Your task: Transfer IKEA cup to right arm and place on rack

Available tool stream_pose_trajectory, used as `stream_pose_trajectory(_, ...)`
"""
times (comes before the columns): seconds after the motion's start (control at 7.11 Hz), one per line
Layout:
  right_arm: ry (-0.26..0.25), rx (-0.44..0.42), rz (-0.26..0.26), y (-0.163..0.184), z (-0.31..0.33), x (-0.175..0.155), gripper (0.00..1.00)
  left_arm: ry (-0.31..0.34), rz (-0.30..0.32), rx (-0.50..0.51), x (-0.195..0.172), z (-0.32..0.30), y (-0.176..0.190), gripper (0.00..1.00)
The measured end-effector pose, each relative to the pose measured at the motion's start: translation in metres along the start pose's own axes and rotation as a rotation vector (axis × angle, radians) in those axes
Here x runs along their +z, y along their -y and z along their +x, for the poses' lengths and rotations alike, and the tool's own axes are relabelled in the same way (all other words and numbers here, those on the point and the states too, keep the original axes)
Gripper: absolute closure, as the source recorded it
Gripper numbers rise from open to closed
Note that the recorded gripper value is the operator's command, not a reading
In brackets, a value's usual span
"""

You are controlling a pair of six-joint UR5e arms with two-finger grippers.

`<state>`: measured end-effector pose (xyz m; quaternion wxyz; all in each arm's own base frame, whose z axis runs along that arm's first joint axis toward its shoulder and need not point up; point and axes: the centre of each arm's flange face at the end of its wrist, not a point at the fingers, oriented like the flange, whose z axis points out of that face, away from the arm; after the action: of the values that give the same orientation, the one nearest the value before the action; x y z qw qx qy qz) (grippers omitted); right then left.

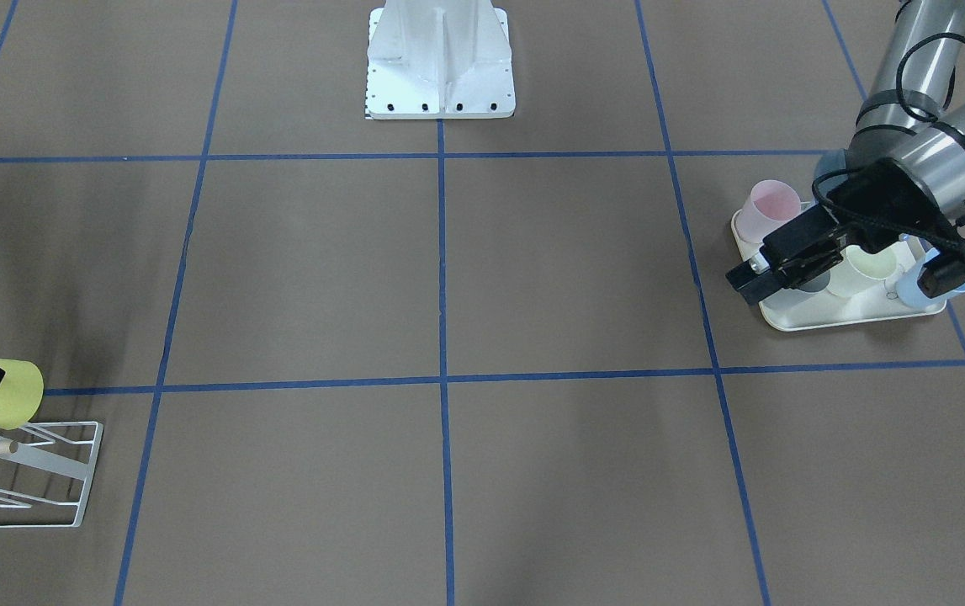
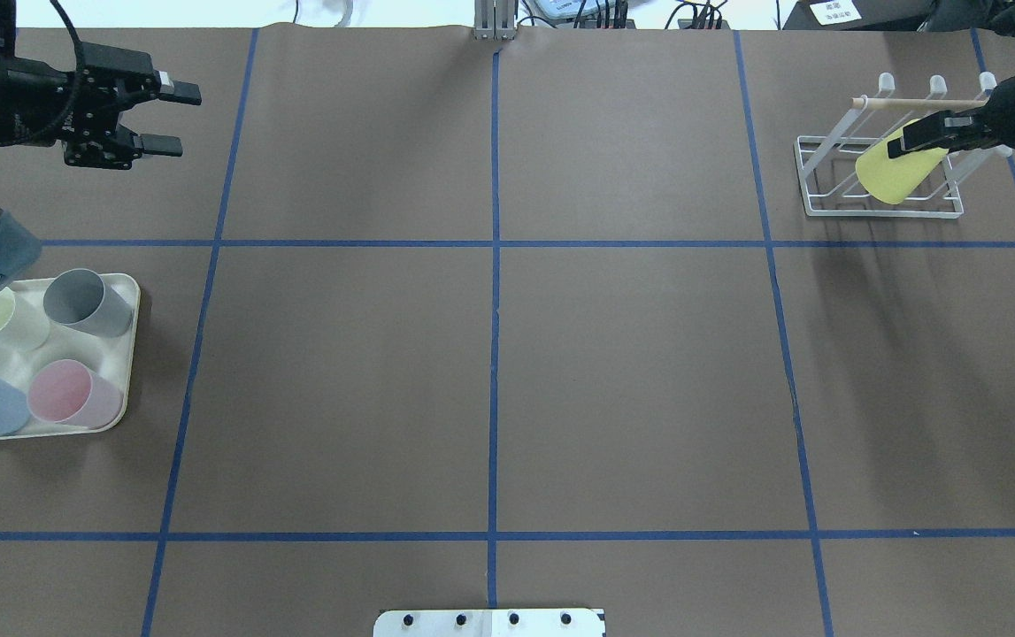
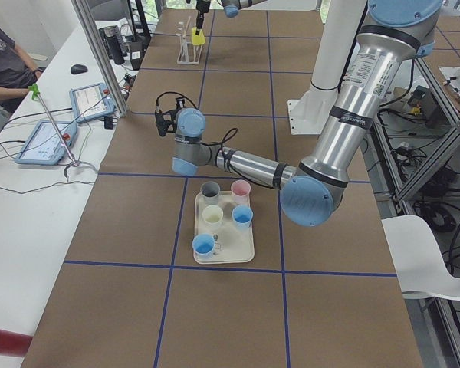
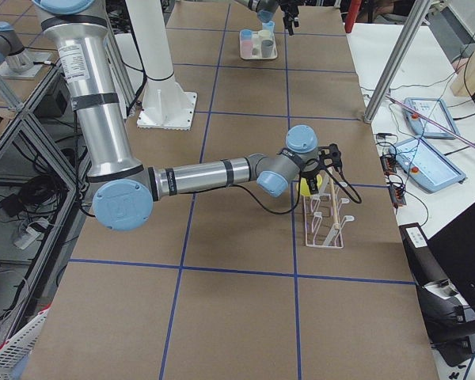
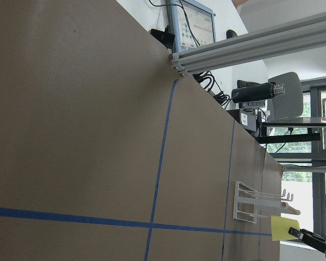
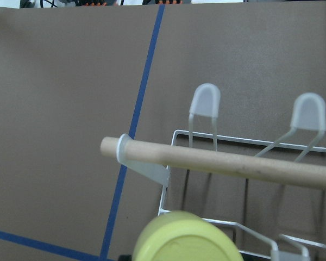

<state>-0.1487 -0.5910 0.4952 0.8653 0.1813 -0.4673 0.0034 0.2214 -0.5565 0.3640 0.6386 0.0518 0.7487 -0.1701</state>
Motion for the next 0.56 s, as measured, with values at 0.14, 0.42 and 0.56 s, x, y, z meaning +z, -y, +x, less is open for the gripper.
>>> stream_pose_trajectory(0.14,-0.001,-0.002,-0.003,0.000,0.000,0.002,0.01,0.002,-0.001,-0.001,0.000,-0.001,0.000,0.13)
stream_pose_trajectory(0.42,0.000,-0.003,-0.004,0.000,0.000,0.002,0.01,0.038,0.017,0.053,-0.014,-0.024,0.004,0.13)
stream_pose_trajectory(0.56,0.003,-0.003,-0.004,0.000,-0.001,0.002,0.01,0.082,0.037,0.105,-0.025,-0.041,0.010,0.13)
